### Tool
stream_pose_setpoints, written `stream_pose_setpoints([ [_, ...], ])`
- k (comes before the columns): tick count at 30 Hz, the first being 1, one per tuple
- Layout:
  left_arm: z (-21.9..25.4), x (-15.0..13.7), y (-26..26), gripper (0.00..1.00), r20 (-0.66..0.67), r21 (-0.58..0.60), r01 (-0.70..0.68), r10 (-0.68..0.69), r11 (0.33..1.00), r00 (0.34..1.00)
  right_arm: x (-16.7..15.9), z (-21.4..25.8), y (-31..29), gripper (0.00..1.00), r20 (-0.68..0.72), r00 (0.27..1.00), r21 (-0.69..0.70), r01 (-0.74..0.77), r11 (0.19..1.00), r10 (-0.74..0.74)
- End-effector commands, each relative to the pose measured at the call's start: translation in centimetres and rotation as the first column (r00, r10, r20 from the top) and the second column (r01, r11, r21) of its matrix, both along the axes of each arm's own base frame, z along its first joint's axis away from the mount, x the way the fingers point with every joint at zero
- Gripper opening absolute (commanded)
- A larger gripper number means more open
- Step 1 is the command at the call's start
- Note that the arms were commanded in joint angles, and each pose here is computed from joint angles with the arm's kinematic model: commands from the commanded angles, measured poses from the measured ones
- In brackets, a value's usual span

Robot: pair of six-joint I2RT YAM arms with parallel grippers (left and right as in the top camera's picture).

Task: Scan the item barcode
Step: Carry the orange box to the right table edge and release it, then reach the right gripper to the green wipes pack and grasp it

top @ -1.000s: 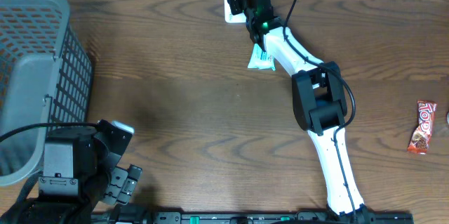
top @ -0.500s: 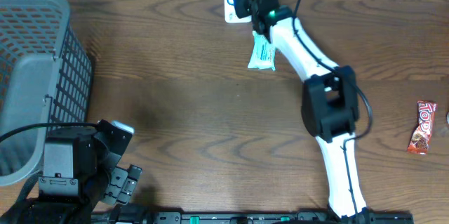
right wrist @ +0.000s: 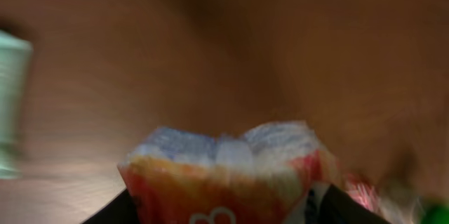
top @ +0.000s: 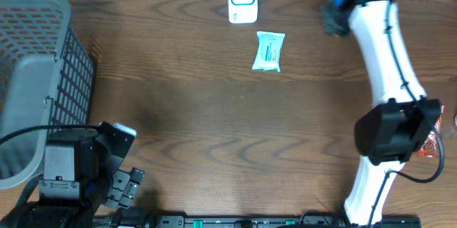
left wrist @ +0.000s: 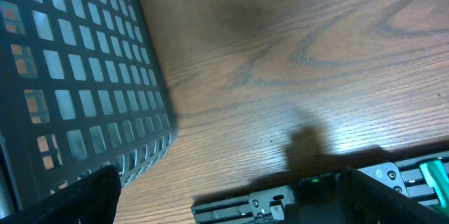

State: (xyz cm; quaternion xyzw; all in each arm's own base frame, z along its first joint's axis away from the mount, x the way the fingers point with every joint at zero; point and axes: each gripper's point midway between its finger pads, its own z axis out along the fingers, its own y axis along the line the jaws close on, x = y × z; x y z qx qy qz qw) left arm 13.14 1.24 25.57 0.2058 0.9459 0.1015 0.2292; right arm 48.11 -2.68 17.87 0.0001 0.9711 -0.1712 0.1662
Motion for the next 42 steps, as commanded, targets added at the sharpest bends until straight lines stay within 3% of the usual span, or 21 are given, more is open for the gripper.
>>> stream_pose_setpoints([
  [1, 0.2, -0.1, 0.1, 0.98, 0.01, 0.004, 0.001, -0.001, 1.0, 1.0, -2.0, -1.9, -6.7, 0.52, -0.08, 0.985, -0.056, 0.146, 0.988, -0.15],
  [6, 0.2, -0.1, 0.1, 0.98, 0.01, 0.004, 0.001, -0.001, 1.0, 1.0, -5.6, -5.2, -15.3, 0.53, -0.118, 0.915, -0.019, 0.386, 0.922, -0.385],
  [11, 0.2, -0.1, 0.1, 0.98, 0.01, 0.004, 0.001, -0.001, 1.0, 1.0, -8.1, -9.9, -18.6, 0.48, -0.165, 0.849, 0.205, 0.527, 0.825, -0.502],
  [15, 0.2, -0.1, 0.1, 0.98, 0.01, 0.004, 0.001, -0.001, 1.0, 1.0, -9.6, -13.3, -19.2, 0.5, -0.198, 0.784, 0.341, 0.618, 0.709, -0.588],
  [17, 0.2, -0.1, 0.1, 0.98, 0.01, 0.004, 0.001, -0.001, 1.0, 1.0, -9.9, -14.4, -19.2, 0.57, -0.207, 0.767, 0.379, 0.635, 0.673, -0.607],
  [18, 0.2, -0.1, 0.1, 0.98, 0.01, 0.004, 0.001, -0.001, 1.0, 1.0, -9.9, -14.5, -19.2, 0.73, -0.206, 0.767, 0.389, 0.634, 0.669, -0.607],
  [19, 0.2, -0.1, 0.1, 0.98, 0.01, 0.004, 0.001, -0.001, 1.0, 1.0, -9.8, -14.4, -19.3, 0.96, -0.199, 0.768, 0.388, 0.632, 0.671, -0.609],
  [20, 0.2, -0.1, 0.1, 0.98, 0.01, 0.004, 0.001, -0.001, 1.0, 1.0, -9.5, -13.9, -19.6, 0.99, -0.185, 0.769, 0.384, 0.629, 0.676, -0.611],
  [26, 0.2, -0.1, 0.1, 0.98, 0.01, 0.004, 0.001, -0.001, 1.0, 1.0, -6.5, -5.2, -19.8, 0.99, -0.034, 0.799, 0.391, 0.563, 0.728, -0.6],
  [29, 0.2, -0.1, 0.1, 0.98, 0.01, 0.004, 0.001, -0.001, 1.0, 1.0, -4.1, -0.6, -15.3, 0.99, 0.023, 0.858, 0.518, 0.429, 0.74, -0.513],
  [33, 0.2, -0.1, 0.1, 0.98, 0.01, 0.004, 0.001, -0.001, 1.0, 1.0, -1.7, 0.9, -7.7, 0.99, 0.045, 0.931, 0.6, 0.266, 0.755, -0.363],
  [37, 0.2, -0.1, 0.1, 0.98, 0.01, 0.004, 0.001, -0.001, 1.0, 1.0, -0.4, -1.0, -0.4, 0.99, 0.043, 0.976, 0.486, 0.166, 0.858, -0.213],
  [42, 0.2, -0.1, 0.1, 0.98, 0.01, 0.004, 0.001, -0.001, 1.0, 1.0, 0.0, -3.8, 6.8, 0.99, 0.069, 0.997, 0.131, 0.038, 0.991, -0.047],
])
